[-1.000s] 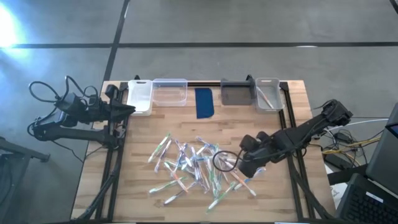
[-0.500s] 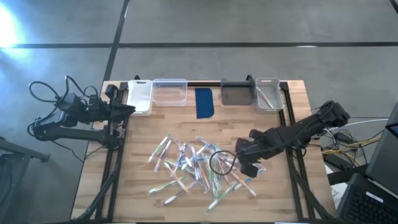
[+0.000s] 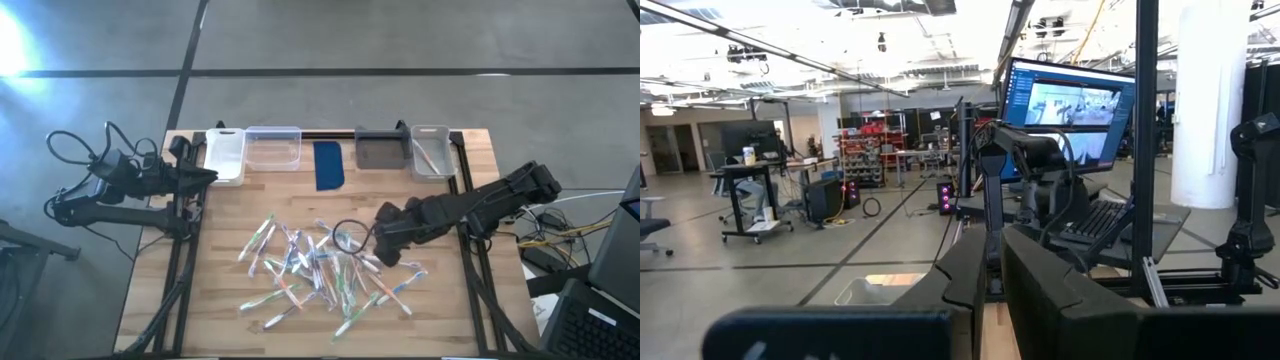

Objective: Pick & Place Toothbrushes
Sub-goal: Put the purple toothbrush into the black bin

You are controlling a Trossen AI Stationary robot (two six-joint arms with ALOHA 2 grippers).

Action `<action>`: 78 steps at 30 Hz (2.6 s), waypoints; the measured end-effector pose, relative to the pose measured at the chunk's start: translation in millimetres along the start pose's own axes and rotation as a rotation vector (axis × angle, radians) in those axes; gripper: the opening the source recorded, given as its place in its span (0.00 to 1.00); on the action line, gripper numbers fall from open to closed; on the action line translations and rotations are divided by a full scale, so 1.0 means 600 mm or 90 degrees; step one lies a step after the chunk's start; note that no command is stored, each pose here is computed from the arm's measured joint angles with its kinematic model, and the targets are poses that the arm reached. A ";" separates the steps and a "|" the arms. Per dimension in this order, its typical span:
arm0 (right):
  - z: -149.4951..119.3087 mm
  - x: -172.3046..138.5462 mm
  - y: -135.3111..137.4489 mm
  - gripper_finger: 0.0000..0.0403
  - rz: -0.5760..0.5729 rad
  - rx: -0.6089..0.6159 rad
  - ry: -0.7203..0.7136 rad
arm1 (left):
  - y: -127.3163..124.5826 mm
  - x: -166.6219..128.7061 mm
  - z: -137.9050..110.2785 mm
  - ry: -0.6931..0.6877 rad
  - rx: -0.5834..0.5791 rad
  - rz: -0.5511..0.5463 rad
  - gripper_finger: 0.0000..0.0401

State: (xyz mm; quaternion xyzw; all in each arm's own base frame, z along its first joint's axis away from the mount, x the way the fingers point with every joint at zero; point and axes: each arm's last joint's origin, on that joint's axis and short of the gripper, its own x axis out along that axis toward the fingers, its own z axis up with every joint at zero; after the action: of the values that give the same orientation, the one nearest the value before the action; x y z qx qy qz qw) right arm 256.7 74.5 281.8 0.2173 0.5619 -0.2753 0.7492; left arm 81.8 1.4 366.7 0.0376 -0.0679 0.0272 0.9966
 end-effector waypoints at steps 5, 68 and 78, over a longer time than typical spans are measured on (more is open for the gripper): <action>-0.001 -0.006 -0.012 0.46 -0.013 0.072 0.007 | 0.000 0.000 0.000 0.000 0.000 0.000 0.10; -0.037 0.104 -0.024 0.47 0.162 0.003 0.088 | 0.000 0.000 0.000 0.000 0.000 0.000 0.10; -0.046 0.104 -0.019 0.37 0.112 0.458 0.086 | 0.000 0.000 0.000 0.000 0.000 0.000 0.10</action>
State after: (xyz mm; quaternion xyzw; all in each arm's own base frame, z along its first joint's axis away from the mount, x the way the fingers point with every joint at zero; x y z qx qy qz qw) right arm 242.6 73.0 214.0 0.5315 0.4567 -0.3750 0.6069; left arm 81.8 1.4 366.7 0.0376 -0.0677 0.0269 0.9966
